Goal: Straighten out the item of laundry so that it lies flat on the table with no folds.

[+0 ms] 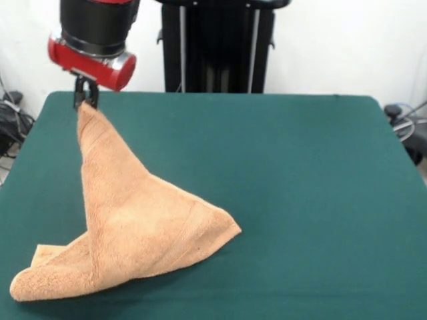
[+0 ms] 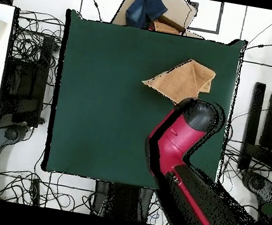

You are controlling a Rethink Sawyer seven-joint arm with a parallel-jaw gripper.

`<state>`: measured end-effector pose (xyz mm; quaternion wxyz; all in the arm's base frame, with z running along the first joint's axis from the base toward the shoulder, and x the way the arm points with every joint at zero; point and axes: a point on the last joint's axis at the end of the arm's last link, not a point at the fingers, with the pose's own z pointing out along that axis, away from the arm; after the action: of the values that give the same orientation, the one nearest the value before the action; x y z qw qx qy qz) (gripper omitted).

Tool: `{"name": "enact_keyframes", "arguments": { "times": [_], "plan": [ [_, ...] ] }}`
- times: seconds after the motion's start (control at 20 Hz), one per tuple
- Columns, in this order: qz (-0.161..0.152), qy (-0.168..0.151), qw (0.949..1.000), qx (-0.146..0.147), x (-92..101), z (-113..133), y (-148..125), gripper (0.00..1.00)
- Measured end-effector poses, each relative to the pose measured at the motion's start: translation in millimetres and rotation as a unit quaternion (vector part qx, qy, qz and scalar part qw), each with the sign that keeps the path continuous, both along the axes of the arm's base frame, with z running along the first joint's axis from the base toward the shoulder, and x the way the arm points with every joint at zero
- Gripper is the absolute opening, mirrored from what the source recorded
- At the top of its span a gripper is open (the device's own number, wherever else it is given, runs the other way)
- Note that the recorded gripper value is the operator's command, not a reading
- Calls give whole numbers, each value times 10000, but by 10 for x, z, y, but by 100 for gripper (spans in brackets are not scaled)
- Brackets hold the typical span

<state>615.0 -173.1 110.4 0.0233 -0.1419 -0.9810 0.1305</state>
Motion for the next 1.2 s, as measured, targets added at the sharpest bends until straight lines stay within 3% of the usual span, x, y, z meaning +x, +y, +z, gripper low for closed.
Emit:
{"name": "enact_keyframes", "arguments": {
  "times": [0.4,0.65,0.9,1.2],
  "plan": [
    [-89,124,9998,93,-285,94,173,0],
    [-363,230,9991,29,-476,188,88,0],
    [-826,328,9960,-42,-707,327,-54,0],
    [-879,348,9953,-232,-842,423,-120,0]
  ]
}}
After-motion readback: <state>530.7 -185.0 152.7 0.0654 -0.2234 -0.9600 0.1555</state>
